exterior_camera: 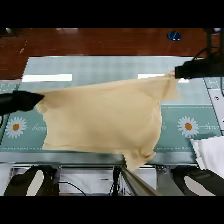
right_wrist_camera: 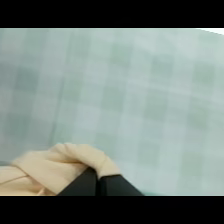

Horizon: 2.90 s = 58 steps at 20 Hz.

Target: Fold the shirts.

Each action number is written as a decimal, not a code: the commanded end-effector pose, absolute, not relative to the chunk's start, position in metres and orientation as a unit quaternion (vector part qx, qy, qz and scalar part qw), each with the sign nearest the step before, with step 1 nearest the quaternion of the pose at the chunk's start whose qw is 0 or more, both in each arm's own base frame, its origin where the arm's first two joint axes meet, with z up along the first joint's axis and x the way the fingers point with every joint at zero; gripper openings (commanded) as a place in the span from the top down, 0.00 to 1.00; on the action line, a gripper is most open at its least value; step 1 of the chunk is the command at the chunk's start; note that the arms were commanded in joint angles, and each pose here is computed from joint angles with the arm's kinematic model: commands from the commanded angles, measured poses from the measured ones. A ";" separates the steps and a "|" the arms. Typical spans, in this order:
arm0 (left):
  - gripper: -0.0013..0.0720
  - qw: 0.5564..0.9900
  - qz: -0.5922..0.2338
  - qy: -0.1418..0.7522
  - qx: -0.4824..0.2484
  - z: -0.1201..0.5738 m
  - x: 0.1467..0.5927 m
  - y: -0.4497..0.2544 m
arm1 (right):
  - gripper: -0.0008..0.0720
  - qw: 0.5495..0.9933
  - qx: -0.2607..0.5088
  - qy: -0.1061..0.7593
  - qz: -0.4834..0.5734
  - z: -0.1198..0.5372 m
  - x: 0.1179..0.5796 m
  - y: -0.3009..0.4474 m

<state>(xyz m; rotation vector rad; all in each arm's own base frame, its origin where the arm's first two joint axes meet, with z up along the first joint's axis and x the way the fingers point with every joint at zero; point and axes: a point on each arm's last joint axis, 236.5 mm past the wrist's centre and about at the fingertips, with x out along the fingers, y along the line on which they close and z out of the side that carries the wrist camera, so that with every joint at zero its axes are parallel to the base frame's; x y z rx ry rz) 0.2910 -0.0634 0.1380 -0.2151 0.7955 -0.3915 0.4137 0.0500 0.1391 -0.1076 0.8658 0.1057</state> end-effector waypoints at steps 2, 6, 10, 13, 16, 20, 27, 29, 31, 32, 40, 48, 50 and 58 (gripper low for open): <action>0.93 0.904 -0.177 0.375 -0.101 0.081 0.359 -0.042 | 0.95 0.944 -0.013 0.322 0.071 0.115 0.500 0.076; 0.93 0.898 -0.177 0.388 -0.107 0.039 0.389 -0.035 | 0.95 0.950 0.056 0.298 0.076 0.093 0.531 0.092; 0.93 0.916 -0.142 0.367 -0.075 0.022 0.417 -0.020 | 0.95 0.954 0.067 0.282 0.071 0.073 0.552 0.093; 0.93 0.919 -0.127 0.366 -0.068 0.007 0.430 -0.020 | 0.95 0.948 0.066 0.304 0.069 0.047 0.555 0.093; 0.93 0.907 -0.128 0.394 -0.073 -0.023 0.432 -0.026 | 0.95 0.929 0.063 0.357 0.068 0.011 0.545 0.095; 0.93 0.899 -0.107 0.414 -0.096 -0.055 0.439 -0.019 | 0.95 0.909 0.092 0.400 0.067 -0.025 0.539 0.102; 0.92 0.910 -0.088 0.388 -0.116 -0.045 0.462 -0.013 | 0.95 0.904 0.130 0.402 0.066 -0.030 0.540 0.109; 0.53 0.897 -0.115 0.408 -0.125 -0.049 0.453 -0.027 | 0.69 0.887 0.149 0.431 0.072 -0.035 0.528 0.116; 0.46 0.894 -0.147 0.404 -0.124 -0.019 0.448 -0.025 | 0.42 0.886 0.133 0.437 0.082 -0.014 0.517 0.114; 0.46 0.895 -0.161 0.403 -0.101 0.005 0.442 -0.013 | 0.41 0.888 0.106 0.439 0.087 0.008 0.508 0.105; 0.39 0.702 -0.038 0.643 -0.305 0.020 0.241 0.085 | 0.40 0.842 -0.037 0.536 -0.052 0.089 0.388 -0.064; 0.04 0.553 -0.079 0.728 -0.398 -0.049 0.166 0.027 | 0.40 0.824 0.005 0.566 0.002 0.027 0.370 -0.059; 0.04 0.543 -0.070 0.730 -0.409 -0.067 0.162 0.023 | 0.40 0.815 0.005 0.580 0.008 0.014 0.362 -0.056; 0.05 0.542 -0.062 0.737 -0.398 -0.098 0.167 0.024 | 0.40 0.813 0.022 0.581 0.018 0.010 0.361 -0.048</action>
